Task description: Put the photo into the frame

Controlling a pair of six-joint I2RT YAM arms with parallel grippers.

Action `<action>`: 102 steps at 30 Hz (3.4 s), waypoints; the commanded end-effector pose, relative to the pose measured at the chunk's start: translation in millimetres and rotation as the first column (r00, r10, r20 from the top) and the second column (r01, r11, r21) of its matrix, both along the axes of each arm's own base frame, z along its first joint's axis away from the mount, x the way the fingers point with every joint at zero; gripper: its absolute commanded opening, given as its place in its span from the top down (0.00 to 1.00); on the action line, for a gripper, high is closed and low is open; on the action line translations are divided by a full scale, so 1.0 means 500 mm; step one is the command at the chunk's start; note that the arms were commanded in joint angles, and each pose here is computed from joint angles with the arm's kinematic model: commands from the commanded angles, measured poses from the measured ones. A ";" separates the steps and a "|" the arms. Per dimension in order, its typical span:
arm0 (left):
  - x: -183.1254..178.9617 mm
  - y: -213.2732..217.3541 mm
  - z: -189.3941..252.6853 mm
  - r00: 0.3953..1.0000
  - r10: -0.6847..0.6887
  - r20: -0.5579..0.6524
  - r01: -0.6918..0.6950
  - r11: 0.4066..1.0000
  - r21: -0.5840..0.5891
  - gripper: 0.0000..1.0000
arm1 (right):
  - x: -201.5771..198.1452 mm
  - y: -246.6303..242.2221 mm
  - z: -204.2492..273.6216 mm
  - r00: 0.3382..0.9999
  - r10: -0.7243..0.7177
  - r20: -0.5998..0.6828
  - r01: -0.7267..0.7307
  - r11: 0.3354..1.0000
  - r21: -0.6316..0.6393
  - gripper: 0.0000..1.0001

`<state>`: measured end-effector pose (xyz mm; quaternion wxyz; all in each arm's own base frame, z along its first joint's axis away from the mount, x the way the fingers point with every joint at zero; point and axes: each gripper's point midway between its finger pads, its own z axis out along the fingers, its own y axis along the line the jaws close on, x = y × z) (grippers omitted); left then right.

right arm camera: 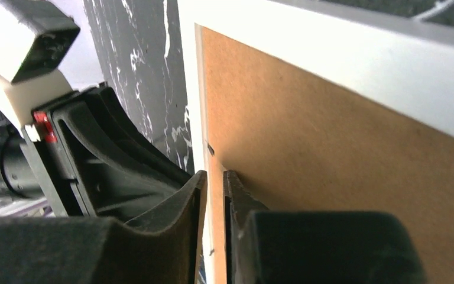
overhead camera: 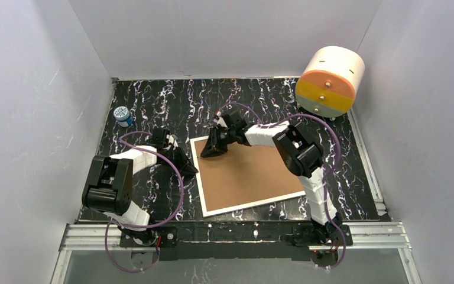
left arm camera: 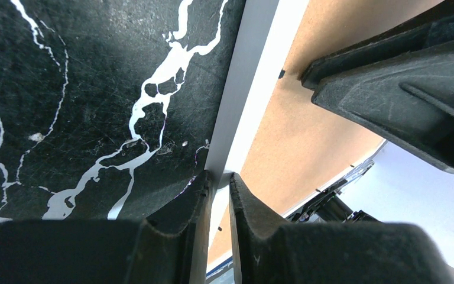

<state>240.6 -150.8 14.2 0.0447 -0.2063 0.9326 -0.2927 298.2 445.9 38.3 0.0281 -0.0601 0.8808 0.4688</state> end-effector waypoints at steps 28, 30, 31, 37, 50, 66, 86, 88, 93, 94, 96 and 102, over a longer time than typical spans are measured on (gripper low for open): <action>-0.121 0.122 -0.131 0.977 0.024 -0.213 0.053 0.936 0.348 0.86 | -0.281 -0.009 0.025 0.862 0.495 0.111 -0.507 0.849 0.150 0.78; -0.121 0.123 -0.131 0.977 0.025 -0.212 0.052 0.935 0.351 0.86 | -0.280 -0.002 0.020 0.863 0.494 0.109 -0.506 0.851 0.142 0.79; -0.121 0.123 -0.131 0.977 0.025 -0.213 0.052 0.935 0.351 0.86 | -0.277 0.000 0.015 0.864 0.492 0.105 -0.503 0.854 0.135 0.79; -0.121 0.125 -0.131 0.977 0.026 -0.214 0.053 0.934 0.354 0.86 | -0.272 -0.003 -0.015 0.872 0.485 0.066 -0.490 0.867 0.089 0.80; -0.121 0.128 -0.131 0.976 0.027 -0.216 0.055 0.930 0.364 0.86 | -0.263 -0.066 -0.092 0.897 0.441 -0.021 -0.441 0.896 -0.056 0.83; -0.117 0.129 -0.130 0.976 0.028 -0.214 0.054 0.928 0.368 0.86 | -0.247 -0.134 -0.172 0.928 0.357 -0.104 -0.371 0.906 -0.202 0.84; -0.115 0.129 -0.130 0.976 0.030 -0.215 0.053 0.928 0.369 0.87 | -0.197 -0.118 -0.121 0.960 0.281 -0.003 -0.277 0.942 -0.191 0.68; -0.114 0.128 -0.129 0.976 0.029 -0.214 0.053 0.929 0.367 0.87 | -0.172 -0.114 -0.093 0.969 0.244 0.026 -0.237 0.959 -0.155 0.68; -0.101 0.120 -0.123 0.980 0.026 -0.198 0.045 0.936 0.349 0.86 | -0.086 -0.142 -0.027 0.993 0.086 0.078 -0.079 0.992 -0.096 0.68; -0.094 0.117 -0.121 0.982 0.028 -0.189 0.039 0.939 0.343 0.85 | -0.057 -0.158 -0.013 0.994 0.034 0.103 -0.023 0.994 -0.107 0.68; -0.077 0.107 -0.117 0.985 0.040 -0.171 0.018 0.946 0.322 0.84 | -0.013 -0.210 0.006 0.990 -0.065 0.124 0.085 0.983 -0.162 0.67; -0.011 0.089 -0.080 0.996 0.065 -0.065 -0.044 0.957 0.287 0.74 | 0.064 -0.437 0.050 0.902 -0.310 0.299 0.417 0.805 -0.422 0.68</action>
